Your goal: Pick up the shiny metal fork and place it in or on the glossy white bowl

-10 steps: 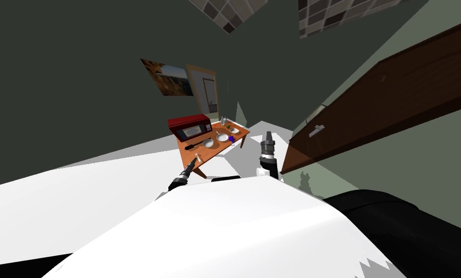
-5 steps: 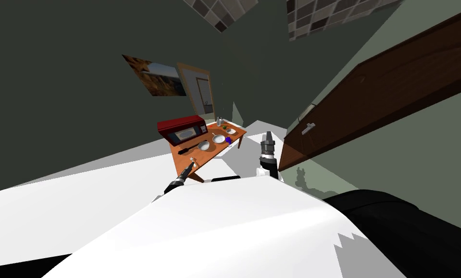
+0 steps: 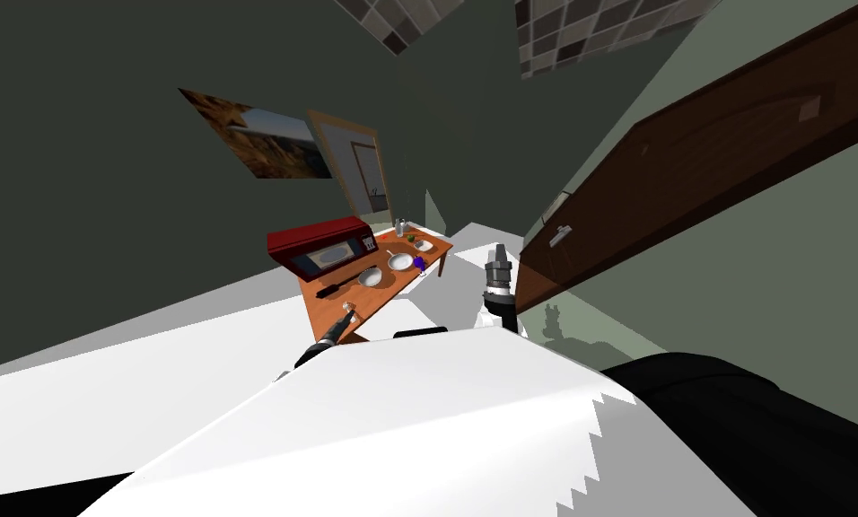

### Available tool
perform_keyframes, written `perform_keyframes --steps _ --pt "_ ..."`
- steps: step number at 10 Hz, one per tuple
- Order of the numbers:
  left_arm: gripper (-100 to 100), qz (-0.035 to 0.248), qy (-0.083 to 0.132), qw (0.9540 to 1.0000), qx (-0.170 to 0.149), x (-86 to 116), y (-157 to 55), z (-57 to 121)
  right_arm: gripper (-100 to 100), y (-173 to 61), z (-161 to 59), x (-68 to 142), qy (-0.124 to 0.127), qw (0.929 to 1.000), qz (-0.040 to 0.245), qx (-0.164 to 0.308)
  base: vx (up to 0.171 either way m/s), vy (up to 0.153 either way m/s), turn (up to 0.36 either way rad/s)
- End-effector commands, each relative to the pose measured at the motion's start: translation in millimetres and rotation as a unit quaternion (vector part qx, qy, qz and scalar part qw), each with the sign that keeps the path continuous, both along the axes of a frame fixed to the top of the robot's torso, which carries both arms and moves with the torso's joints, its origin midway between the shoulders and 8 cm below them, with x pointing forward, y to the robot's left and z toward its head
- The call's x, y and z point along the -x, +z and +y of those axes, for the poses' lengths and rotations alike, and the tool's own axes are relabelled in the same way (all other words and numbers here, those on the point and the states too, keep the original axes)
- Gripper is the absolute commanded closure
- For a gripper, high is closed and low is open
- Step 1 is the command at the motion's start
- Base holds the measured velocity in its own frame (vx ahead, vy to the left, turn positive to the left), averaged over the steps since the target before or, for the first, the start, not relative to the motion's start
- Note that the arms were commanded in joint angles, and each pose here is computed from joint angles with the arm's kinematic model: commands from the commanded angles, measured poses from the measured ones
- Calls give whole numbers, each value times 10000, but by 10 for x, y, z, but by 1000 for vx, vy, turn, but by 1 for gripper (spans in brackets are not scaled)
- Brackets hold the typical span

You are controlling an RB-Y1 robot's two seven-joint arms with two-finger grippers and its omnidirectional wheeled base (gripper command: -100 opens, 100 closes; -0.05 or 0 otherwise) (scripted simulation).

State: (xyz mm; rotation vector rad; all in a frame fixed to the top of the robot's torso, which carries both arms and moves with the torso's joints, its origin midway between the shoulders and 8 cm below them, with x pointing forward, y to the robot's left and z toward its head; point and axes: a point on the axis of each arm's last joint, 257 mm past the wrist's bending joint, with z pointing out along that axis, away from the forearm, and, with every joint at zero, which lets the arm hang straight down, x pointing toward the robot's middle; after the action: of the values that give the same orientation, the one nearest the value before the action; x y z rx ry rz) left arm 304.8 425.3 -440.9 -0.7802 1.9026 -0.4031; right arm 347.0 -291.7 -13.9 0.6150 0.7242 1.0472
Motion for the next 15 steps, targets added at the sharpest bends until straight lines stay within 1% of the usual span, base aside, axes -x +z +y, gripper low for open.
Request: perform_keyframes --steps 1,2,4,5,6,7,10,11,12,13,14,15 --pt "-100 221 86 9995 -223 113 -132 191 0 0 0 0 0 10000 0 0 82 -2 -118" --pt "-100 285 117 9993 -228 158 -180 219 0 0 0 0 0 10000 0 0 66 -2 -73" --pt "-100 682 278 9956 -581 374 -371 546 0 0 0 0 0 10000 0 0 83 -12 -175" --pt "-100 700 286 9954 -582 388 -384 554 0 0 0 0 0 10000 0 0 82 -13 -60" --pt "-100 873 356 9928 -737 488 -455 699 0 0 0 0 0 10000 0 0 79 -15 -120" --pt "-100 891 364 9926 -738 502 -466 706 0 0 0 0 0 10000 0 0 61 -1 -63" --pt "-100 1384 553 9826 -1112 821 -648 1084 0 0 0 0 0 10000 0 0 80 -1 -135" --pt "-100 1515 600 9793 -1203 912 -689 1180 0 0 0 0 0 10000 0 0 93 5 -118" --pt "-100 1624 639 9763 -1277 990 -722 1257 0 0 0 0 0 10000 0 0 78 2 -94" --pt "-100 1624 639 9763 -1277 990 -722 1257 0 0 0 0 0 10000 0 0 42 -2 -31" --pt "-100 1713 668 9739 -1330 1055 -750 1313 0 0 0 0 0 10000 0 0 25 -3 -58" --pt "-100 1670 658 9751 -1299 1019 -743 1277 0 0 0 0 0 10000 0 0 12 0 -13"
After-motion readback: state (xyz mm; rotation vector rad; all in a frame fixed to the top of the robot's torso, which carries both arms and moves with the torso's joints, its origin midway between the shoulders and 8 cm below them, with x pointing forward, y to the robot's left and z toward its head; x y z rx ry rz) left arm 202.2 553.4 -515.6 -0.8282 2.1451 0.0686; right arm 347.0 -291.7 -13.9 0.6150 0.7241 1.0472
